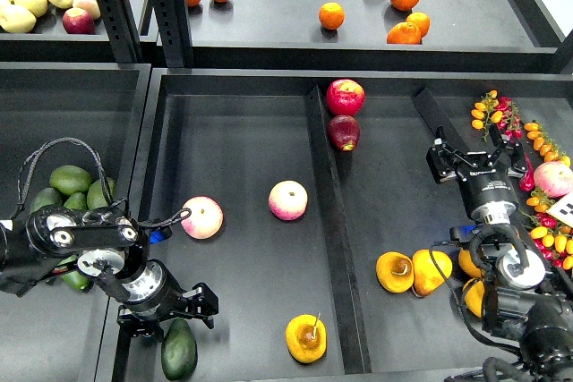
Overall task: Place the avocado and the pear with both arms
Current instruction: 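Close the left gripper around the dark green avocado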
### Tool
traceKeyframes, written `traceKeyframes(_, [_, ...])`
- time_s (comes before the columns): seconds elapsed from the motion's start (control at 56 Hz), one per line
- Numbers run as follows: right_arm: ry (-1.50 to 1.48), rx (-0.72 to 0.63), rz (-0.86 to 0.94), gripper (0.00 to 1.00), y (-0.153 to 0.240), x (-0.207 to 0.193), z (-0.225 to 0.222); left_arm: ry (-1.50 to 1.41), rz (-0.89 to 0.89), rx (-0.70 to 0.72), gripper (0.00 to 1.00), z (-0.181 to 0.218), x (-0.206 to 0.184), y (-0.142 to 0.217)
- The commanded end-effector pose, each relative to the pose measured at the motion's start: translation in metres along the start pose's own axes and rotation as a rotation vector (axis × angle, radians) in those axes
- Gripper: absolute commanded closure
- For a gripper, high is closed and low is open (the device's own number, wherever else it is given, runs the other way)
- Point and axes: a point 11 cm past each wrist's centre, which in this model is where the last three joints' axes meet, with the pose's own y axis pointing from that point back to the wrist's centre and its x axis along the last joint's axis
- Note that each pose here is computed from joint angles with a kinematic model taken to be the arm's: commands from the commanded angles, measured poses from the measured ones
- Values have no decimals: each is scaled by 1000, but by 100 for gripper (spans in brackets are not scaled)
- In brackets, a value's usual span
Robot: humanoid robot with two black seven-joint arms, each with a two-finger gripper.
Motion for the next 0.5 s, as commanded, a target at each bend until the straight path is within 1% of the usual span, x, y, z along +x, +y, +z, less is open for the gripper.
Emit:
traceKeyframes(0.0, [0,0,0,0,0,0,0,5,-10,3,4,-3,-3,-4])
traceKeyframes(0.482, [0,0,-1,0,-1,-1,0,7,-41,6,3,-5,-15,-15])
